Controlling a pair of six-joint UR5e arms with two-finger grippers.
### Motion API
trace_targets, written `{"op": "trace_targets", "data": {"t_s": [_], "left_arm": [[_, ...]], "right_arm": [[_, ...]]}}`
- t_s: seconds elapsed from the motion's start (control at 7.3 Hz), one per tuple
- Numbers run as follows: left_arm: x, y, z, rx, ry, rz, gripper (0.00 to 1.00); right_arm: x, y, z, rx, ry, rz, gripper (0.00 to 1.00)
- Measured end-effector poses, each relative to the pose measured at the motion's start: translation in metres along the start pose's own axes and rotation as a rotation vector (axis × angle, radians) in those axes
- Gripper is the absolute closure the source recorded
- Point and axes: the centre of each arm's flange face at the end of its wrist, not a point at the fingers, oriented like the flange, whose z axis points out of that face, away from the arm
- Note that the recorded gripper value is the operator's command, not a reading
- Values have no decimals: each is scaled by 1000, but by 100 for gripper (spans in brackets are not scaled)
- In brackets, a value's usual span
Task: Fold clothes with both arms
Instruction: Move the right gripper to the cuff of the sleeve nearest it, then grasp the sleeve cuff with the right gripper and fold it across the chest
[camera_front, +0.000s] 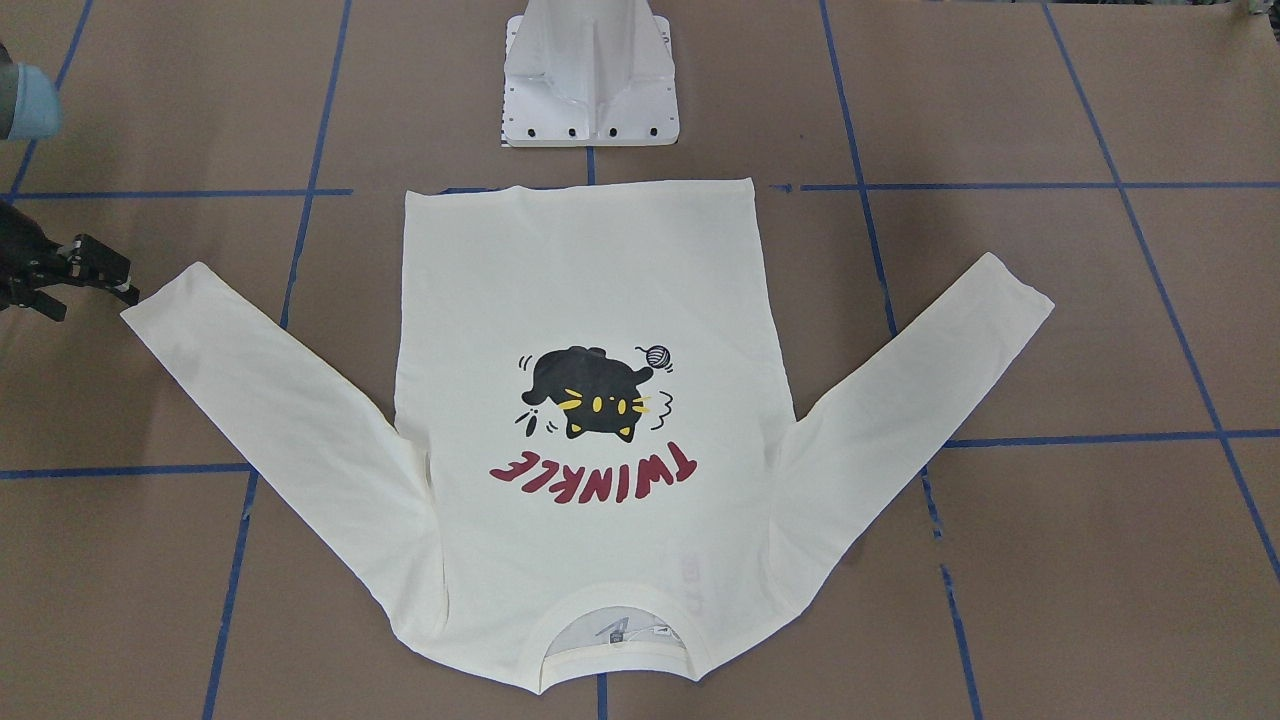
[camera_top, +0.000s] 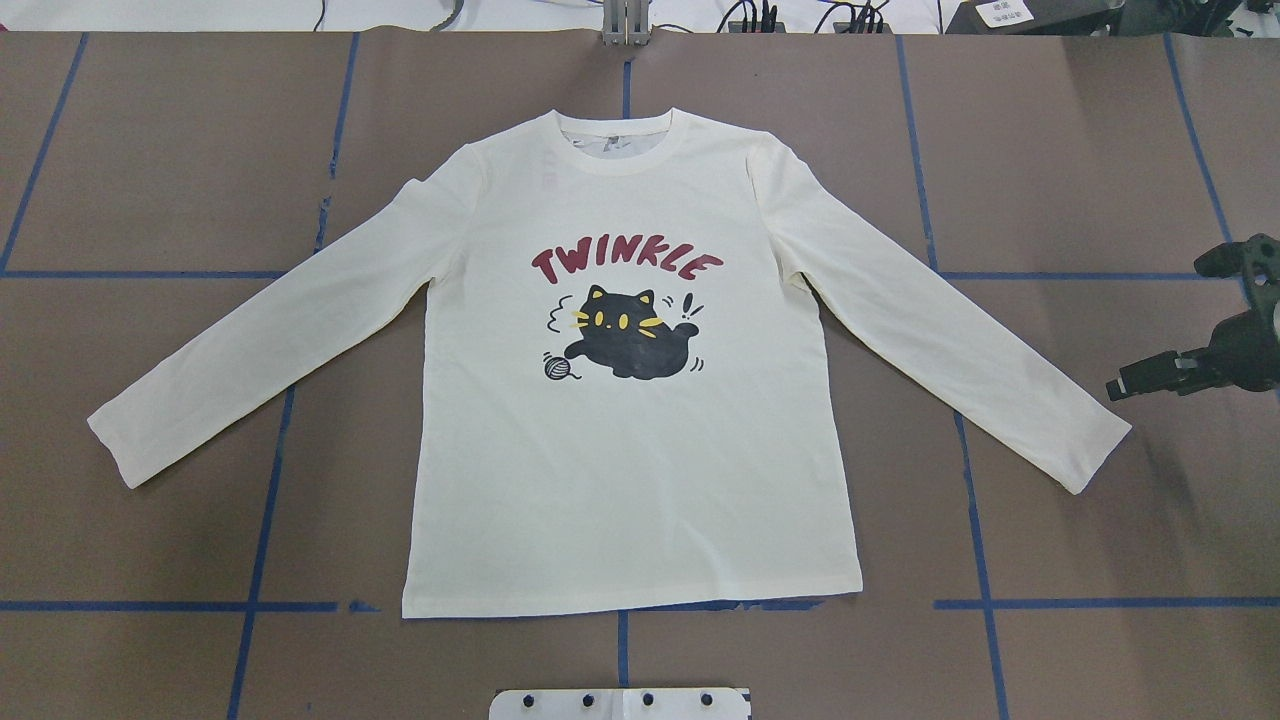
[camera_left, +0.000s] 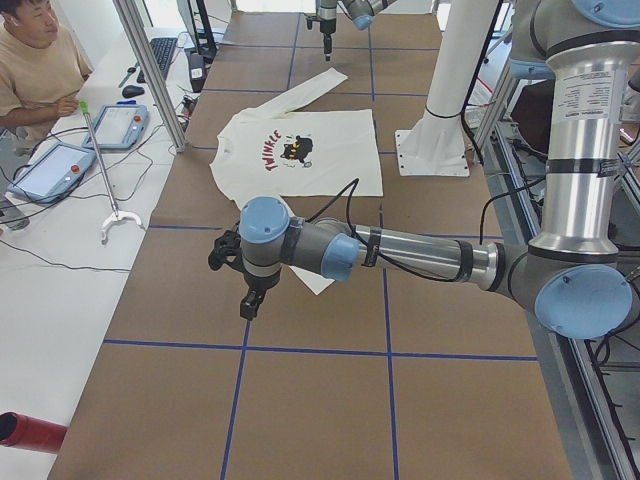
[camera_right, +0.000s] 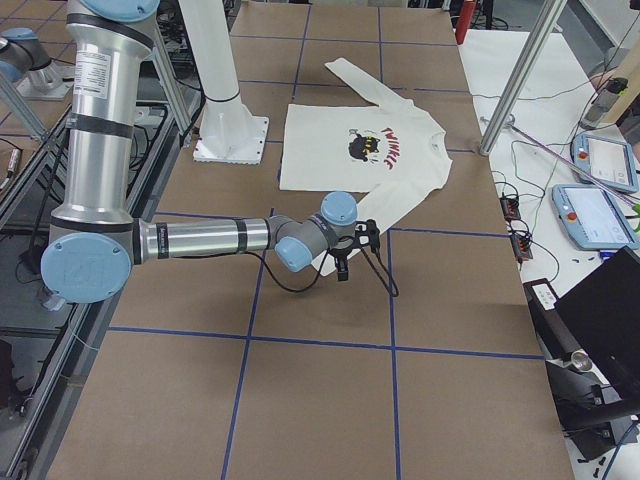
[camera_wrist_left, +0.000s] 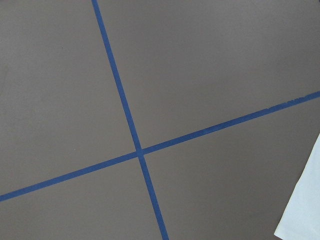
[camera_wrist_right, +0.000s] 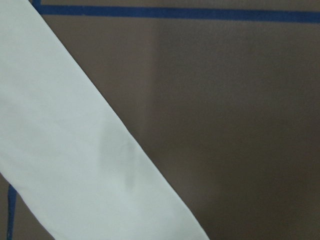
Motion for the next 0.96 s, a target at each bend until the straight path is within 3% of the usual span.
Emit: {"op": "trace_targets", "data": {"t_s": [0.41,0.55,0.69,0.82,0.96], "left_arm": [[0,0,2,1,9,2,0],[0,0,2,1,9,2,0],[0,0,2,2,9,2,0],[-1,0,2,2,9,2,0],[-1,1,2,2,8,3,0]], "right_arm": [[16,23,33,-30,7,112,38],[20,23,38,-30,12,119,65],[22,22,40,-30,15,122,86],[22,21,42,-30,16,122,100],[20,18,43,-28,14,119,100]]}}
